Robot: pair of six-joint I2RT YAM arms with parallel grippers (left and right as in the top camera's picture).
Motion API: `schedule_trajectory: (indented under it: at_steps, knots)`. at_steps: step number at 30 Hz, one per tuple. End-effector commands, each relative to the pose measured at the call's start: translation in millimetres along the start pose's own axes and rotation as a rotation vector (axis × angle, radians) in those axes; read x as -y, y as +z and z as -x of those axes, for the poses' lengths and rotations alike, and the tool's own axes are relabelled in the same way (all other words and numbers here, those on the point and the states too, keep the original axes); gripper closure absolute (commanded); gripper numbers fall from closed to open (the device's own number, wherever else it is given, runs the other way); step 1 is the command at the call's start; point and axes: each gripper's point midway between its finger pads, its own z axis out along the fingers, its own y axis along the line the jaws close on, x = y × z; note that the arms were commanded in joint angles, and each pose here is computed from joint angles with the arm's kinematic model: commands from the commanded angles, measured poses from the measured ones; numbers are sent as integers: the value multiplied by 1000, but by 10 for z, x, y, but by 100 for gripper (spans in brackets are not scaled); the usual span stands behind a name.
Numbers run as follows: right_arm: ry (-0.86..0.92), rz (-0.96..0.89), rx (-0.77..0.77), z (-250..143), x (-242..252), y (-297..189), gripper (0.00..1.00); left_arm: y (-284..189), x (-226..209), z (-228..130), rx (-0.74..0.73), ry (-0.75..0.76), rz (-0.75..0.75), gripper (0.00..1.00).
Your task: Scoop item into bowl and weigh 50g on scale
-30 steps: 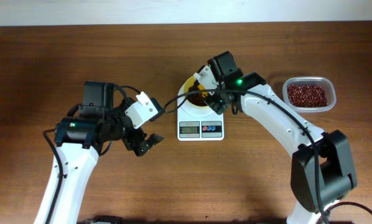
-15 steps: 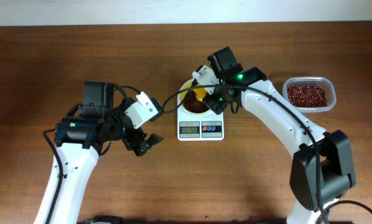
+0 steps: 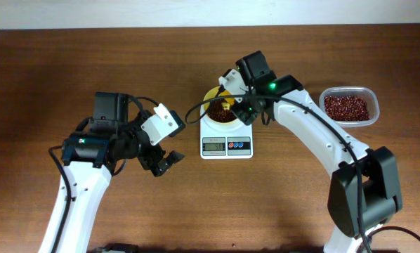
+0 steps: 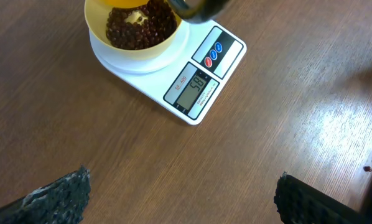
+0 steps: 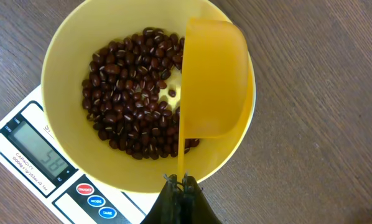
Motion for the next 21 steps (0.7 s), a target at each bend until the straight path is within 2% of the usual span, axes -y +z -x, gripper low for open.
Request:
schedule_trajectory:
  at_steps: [1, 4, 14, 21]
  knots:
    - [12, 22, 14, 59, 0, 1, 96, -3, -5, -13, 0, 7, 0, 1]
    - [13, 85, 30, 79, -110, -20, 96, -3, -5, -13, 0, 6, 0, 1]
    - [-34, 100, -22, -42, -174, 25, 96, -3, -5, -13, 0, 6, 0, 1]
    - [-19, 252, -10, -58, -446, -22, 96, -3, -5, -13, 0, 7, 0, 1]
